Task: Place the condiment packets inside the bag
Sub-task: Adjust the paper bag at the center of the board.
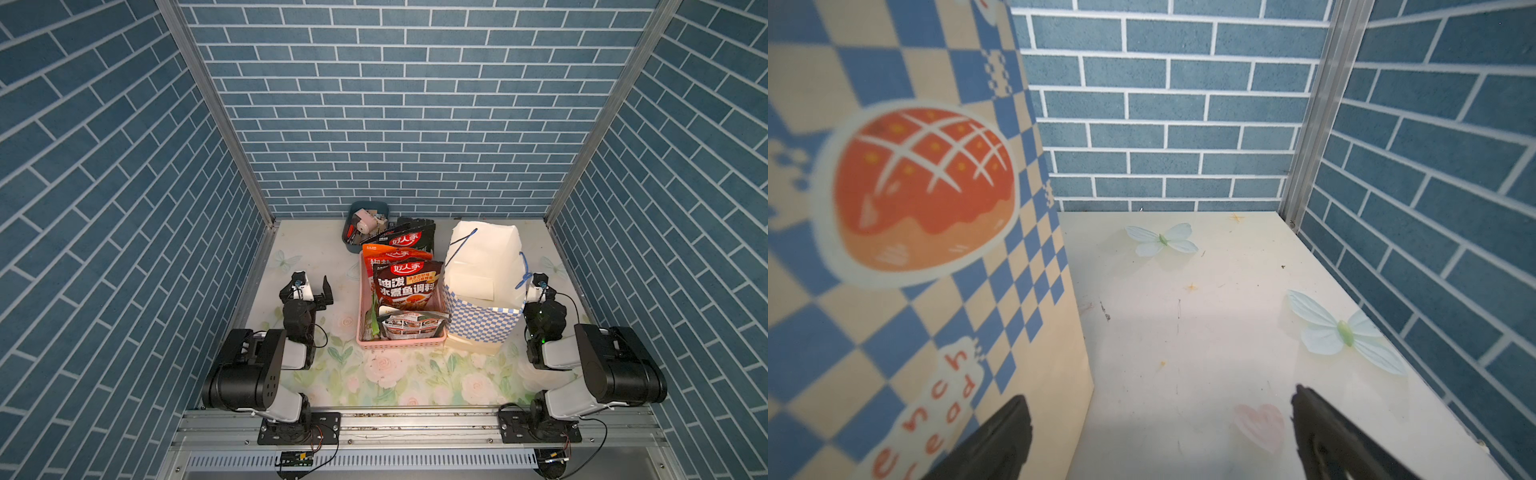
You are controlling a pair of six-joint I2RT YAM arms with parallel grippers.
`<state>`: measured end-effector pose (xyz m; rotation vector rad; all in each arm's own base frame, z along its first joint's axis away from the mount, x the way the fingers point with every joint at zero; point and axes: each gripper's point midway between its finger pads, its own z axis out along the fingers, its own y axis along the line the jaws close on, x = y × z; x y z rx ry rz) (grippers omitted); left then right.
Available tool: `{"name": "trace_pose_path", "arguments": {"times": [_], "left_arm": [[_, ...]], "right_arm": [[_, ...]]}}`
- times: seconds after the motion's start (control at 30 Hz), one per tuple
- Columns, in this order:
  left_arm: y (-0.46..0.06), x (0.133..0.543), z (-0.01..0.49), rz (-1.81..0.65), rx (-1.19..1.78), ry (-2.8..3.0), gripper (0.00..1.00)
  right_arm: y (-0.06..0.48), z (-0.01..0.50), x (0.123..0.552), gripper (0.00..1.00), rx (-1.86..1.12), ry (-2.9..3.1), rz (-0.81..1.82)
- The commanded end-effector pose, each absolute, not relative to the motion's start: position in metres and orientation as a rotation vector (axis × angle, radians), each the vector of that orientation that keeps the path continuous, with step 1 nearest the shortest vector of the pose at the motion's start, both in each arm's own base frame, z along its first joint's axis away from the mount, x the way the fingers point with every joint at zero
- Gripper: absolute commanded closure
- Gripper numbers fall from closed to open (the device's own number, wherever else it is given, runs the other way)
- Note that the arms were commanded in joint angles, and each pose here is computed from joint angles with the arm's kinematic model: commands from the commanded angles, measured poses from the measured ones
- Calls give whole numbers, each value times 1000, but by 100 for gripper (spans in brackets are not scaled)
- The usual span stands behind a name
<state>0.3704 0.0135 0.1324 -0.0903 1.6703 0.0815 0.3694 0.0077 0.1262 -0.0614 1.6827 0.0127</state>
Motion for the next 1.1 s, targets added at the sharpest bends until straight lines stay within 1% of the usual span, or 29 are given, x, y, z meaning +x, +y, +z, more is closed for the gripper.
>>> {"name": "trace_pose_path", "arguments": {"times": [0.0, 0.37, 0.5, 0.63, 0.7, 0.8, 0.87, 1.07], "left_arm": [[11, 372, 132, 75, -79, 1673, 0], [15, 373, 133, 89, -102, 1683, 0], [39, 382, 156, 179, -254, 1730, 0], [77, 382, 173, 285, -586, 1790, 0], [74, 392, 191, 276, -582, 1847, 0], [56, 406, 214, 168, -519, 1918, 0], [39, 412, 232, 57, -471, 1948, 0], [-26, 408, 270, -319, -231, 2019, 0]], "right_arm": [[9, 128, 371, 0, -86, 1673, -13], [6, 132, 371, 0, -74, 1673, -21], [-25, 158, 370, 0, 108, 1718, -131], [-44, 176, 359, 1, 230, 1821, -201], [-45, 188, 350, 1, 226, 1864, -218], [-40, 218, 333, 1, 191, 1878, -199], [-32, 247, 323, 1, 154, 1852, -151], [2, 332, 294, 2, 11, 1768, 28]]}}
